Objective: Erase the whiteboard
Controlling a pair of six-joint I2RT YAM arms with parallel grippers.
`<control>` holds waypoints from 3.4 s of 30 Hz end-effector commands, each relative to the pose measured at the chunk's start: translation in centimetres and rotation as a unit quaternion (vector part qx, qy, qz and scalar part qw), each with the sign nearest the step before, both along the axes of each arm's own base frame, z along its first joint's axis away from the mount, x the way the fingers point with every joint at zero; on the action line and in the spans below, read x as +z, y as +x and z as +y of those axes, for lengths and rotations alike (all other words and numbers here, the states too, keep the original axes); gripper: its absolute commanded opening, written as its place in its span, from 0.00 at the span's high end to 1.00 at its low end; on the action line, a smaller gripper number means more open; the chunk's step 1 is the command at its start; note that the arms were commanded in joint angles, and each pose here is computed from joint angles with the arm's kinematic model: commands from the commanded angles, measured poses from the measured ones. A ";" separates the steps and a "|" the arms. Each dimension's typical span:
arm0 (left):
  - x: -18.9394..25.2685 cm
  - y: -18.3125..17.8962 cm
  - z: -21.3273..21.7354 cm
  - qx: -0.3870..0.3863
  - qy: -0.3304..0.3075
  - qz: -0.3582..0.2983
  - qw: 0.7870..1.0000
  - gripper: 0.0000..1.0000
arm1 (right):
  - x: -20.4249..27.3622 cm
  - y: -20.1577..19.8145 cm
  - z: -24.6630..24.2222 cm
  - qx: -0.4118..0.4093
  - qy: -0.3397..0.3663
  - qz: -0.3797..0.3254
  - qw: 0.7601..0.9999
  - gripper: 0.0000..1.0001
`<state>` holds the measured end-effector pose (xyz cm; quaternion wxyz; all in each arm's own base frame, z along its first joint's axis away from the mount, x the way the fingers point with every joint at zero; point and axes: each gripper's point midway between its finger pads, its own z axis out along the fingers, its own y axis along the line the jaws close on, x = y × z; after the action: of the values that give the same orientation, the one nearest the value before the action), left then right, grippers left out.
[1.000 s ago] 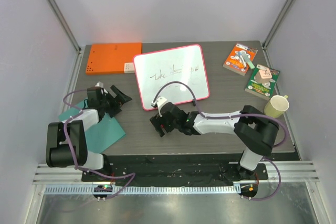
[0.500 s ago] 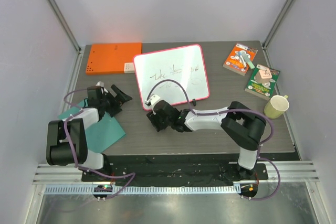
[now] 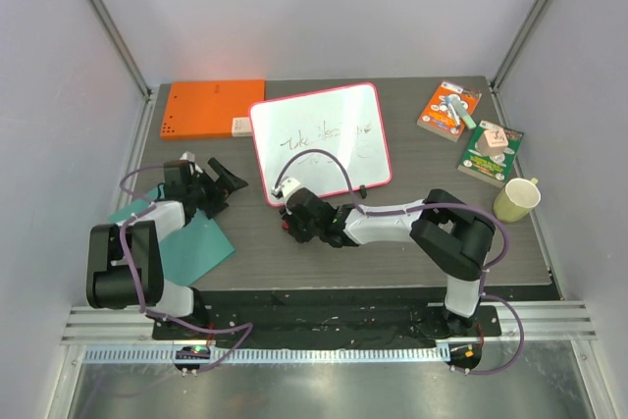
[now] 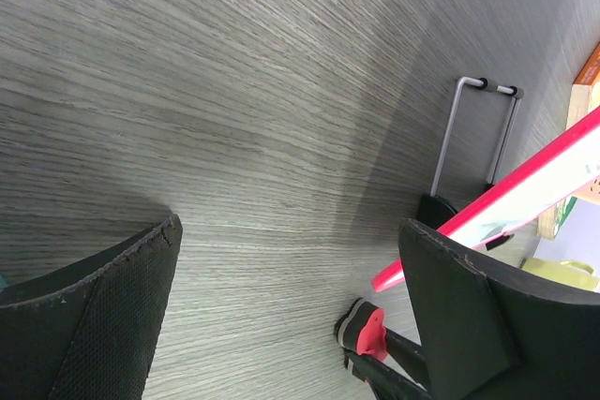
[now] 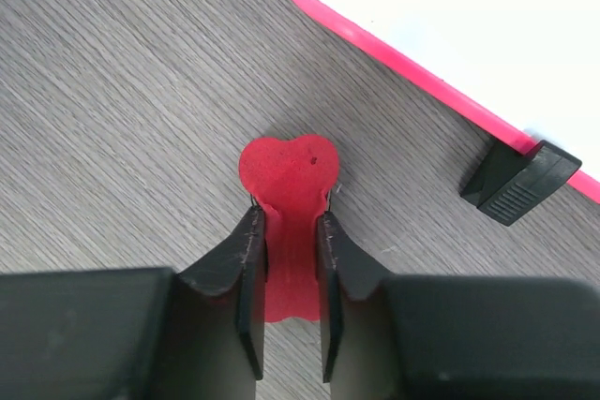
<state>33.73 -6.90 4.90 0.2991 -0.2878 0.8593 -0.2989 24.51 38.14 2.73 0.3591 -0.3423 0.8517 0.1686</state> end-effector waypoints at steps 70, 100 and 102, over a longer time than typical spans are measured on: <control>10.1 12.2 -11.4 -0.281 -0.159 -0.372 0.870 1.00 | 10.6 21.6 -10.8 -0.203 0.153 -0.133 0.958 0.99; 10.0 12.1 -11.3 -0.276 -0.158 -0.374 0.871 1.00 | 5.1 23.4 -17.8 -0.382 -0.010 -0.129 0.915 0.99; 9.9 12.1 -11.3 -0.276 -0.159 -0.372 0.872 1.00 | 4.6 23.1 -18.7 -0.380 -0.019 -0.124 0.917 0.99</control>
<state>46.69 -17.69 15.21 0.4186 -0.0266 0.6721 -0.6101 48.93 28.50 15.00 0.5793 -0.0405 0.8079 0.0999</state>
